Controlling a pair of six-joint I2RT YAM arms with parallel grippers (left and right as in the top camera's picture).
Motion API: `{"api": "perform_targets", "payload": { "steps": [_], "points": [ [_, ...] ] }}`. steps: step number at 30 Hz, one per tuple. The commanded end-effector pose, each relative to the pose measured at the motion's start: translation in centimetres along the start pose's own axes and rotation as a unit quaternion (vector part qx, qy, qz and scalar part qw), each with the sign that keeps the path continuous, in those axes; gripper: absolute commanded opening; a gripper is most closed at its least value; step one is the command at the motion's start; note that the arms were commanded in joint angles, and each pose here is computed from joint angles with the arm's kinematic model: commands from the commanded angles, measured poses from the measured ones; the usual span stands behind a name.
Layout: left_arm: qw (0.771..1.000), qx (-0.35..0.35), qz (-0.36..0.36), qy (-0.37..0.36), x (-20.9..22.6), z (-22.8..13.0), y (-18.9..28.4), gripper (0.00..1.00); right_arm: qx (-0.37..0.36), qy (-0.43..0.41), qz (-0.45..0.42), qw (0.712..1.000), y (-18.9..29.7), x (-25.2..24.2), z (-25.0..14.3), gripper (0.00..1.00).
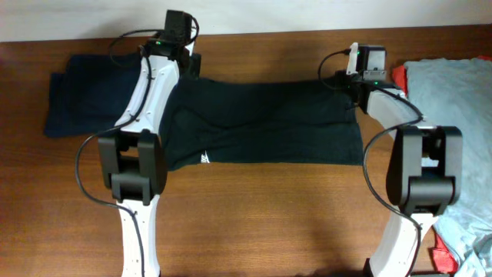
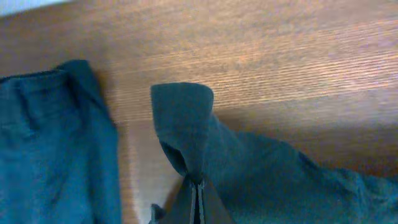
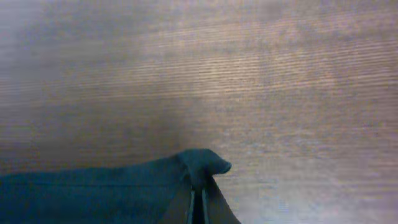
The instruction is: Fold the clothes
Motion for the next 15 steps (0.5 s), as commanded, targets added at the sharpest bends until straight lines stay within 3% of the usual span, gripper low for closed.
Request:
{"api": "perform_targets", "payload": {
  "steps": [1,15],
  "points": [
    [1.000,-0.021,-0.008,-0.002,0.3,1.2,3.3,0.01,-0.022,0.006,0.004,1.000,3.3,0.0,2.0,0.04],
    [0.997,0.072,-0.002,-0.016,1.0,-1.6,5.4,0.05,0.055,0.024,0.029,0.998,8.4,0.6,0.9,0.04]
  ]
}}
Point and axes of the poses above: each gripper's point midway between its finger pads, its own y axis back along the fingers, its own x axis along the line the jaws close on, z = x × y, the point moved 9 cm from there along y, back along the fingers, and after that the axes turned 14 degrees about y, right-handed, at the moved point
